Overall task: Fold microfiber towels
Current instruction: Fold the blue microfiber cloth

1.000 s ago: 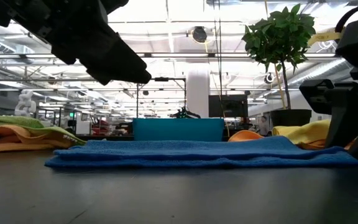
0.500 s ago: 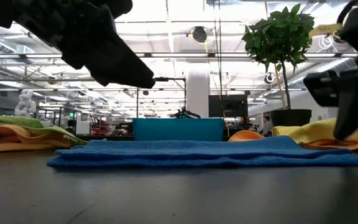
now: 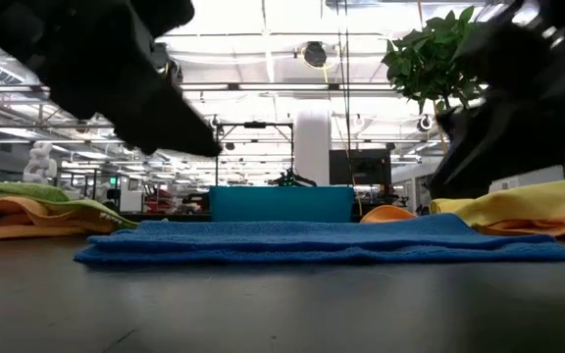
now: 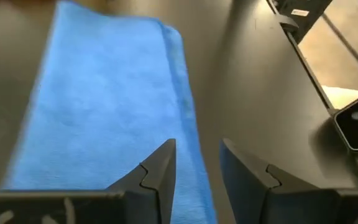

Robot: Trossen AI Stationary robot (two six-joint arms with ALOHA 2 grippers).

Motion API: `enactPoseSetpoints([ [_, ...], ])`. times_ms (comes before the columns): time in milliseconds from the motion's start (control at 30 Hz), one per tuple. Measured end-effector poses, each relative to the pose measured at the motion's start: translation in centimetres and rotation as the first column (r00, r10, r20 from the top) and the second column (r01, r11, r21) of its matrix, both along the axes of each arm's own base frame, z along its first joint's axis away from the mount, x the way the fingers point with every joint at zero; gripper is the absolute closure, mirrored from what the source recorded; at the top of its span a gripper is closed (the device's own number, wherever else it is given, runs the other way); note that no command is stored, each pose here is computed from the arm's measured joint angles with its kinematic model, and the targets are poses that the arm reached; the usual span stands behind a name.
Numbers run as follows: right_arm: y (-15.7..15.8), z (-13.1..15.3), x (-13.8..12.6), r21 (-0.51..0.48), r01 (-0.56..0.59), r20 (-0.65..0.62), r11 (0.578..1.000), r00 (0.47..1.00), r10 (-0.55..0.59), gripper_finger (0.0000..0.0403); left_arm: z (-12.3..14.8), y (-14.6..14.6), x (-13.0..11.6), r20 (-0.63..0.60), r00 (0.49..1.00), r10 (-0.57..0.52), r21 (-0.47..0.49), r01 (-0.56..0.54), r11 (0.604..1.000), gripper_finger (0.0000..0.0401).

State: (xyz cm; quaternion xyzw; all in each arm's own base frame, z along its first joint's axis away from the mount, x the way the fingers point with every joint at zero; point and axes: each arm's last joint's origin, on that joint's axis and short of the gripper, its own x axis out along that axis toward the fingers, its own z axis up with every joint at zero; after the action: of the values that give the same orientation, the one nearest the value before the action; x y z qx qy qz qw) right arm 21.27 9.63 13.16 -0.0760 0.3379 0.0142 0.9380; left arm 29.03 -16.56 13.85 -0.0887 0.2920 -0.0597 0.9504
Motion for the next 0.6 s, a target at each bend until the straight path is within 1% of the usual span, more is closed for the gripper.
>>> enactPoseSetpoints([
  [67,-0.6,-0.4,0.4,0.012,0.020,-0.013,1.000,1.000,-0.020,0.0312,-1.3,-0.4,-0.1,-0.040,0.999,0.005,-0.006,-0.005,1.000,0.0277],
  [167,-1.0,-0.8,0.6,0.001,0.043,-0.040,0.999,0.998,-0.042,0.0312,-3.2,-0.8,0.1,-0.082,0.997,0.005,-0.044,-0.009,0.999,0.0277],
  [267,-1.4,-1.3,0.6,-0.012,0.057,-0.068,0.998,0.996,-0.057,0.0312,-4.2,-0.8,0.2,-0.118,0.993,0.015,-0.075,-0.024,0.997,0.0277],
  [433,-1.8,-1.9,0.1,-0.015,0.101,-0.147,0.995,0.984,-0.102,0.0312,-4.3,-0.4,0.2,-0.149,0.989,0.021,-0.066,-0.031,0.997,0.0277],
  [600,-1.2,-2.1,-0.2,0.056,0.072,-0.190,0.996,0.980,-0.060,0.0312,-3.0,0.9,-0.2,-0.195,0.981,0.020,0.012,-0.018,1.000,0.0277],
])
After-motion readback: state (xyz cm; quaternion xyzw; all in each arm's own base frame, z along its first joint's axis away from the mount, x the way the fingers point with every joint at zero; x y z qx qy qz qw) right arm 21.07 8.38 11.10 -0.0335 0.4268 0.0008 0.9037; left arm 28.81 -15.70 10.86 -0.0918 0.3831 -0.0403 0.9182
